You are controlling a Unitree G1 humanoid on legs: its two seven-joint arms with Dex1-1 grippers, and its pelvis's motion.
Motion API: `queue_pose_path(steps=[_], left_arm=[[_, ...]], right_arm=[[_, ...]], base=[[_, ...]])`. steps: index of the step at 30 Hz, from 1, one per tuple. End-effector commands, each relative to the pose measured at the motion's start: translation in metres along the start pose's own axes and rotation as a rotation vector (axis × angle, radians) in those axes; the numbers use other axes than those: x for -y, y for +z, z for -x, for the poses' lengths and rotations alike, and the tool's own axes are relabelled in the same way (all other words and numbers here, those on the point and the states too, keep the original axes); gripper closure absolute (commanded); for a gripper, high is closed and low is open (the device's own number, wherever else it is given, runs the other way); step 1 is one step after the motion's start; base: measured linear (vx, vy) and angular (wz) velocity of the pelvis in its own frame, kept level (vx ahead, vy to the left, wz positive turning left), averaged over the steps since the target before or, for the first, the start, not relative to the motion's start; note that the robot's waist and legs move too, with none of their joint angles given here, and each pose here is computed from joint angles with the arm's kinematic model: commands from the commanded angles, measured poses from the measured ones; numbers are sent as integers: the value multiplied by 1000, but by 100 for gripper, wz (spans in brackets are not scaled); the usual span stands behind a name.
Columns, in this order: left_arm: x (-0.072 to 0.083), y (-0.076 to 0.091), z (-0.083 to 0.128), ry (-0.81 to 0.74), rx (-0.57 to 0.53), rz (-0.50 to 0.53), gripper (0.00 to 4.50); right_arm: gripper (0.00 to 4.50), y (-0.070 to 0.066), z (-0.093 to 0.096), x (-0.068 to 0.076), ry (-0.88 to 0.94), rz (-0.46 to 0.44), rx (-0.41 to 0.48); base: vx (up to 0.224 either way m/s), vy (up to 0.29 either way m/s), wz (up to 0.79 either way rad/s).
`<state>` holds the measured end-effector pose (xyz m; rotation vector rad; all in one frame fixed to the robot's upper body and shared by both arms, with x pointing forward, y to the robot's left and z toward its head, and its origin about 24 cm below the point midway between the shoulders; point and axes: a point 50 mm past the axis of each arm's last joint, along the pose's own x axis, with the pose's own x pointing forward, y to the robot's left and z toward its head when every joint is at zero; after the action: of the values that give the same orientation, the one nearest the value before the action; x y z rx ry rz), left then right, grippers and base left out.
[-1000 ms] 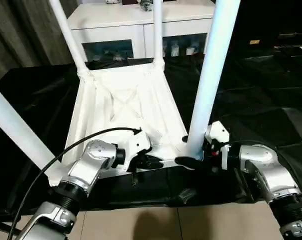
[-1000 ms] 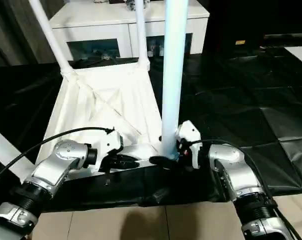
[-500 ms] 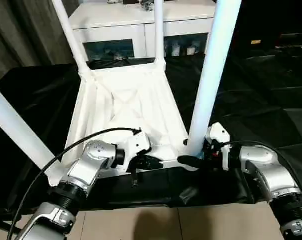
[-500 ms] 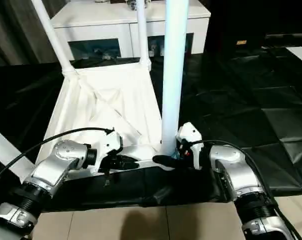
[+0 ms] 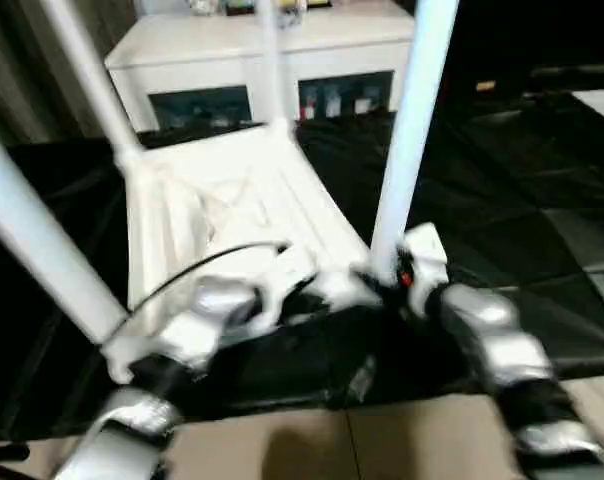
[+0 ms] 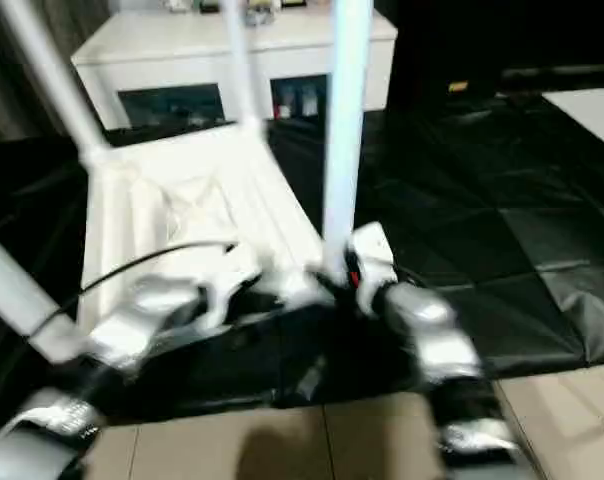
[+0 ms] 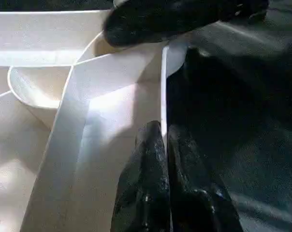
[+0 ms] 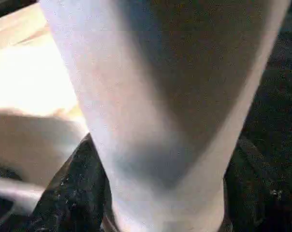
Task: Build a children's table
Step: Rotate leg to tighten
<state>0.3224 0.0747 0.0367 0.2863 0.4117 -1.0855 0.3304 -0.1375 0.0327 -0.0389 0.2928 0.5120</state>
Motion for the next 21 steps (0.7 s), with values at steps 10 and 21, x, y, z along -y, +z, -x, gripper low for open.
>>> queue_pose_path(steps=[10, 21], left_arm=[[-14, 16, -28, 316, -59, 50, 450], [-12, 11, -17, 211, -5, -8, 450]], right_arm=[[124, 1, -40, -29, -425, -99, -78], [35, 25, -35, -23, -296, -58, 102]], base=[[0, 0, 0], [0, 0, 0]])
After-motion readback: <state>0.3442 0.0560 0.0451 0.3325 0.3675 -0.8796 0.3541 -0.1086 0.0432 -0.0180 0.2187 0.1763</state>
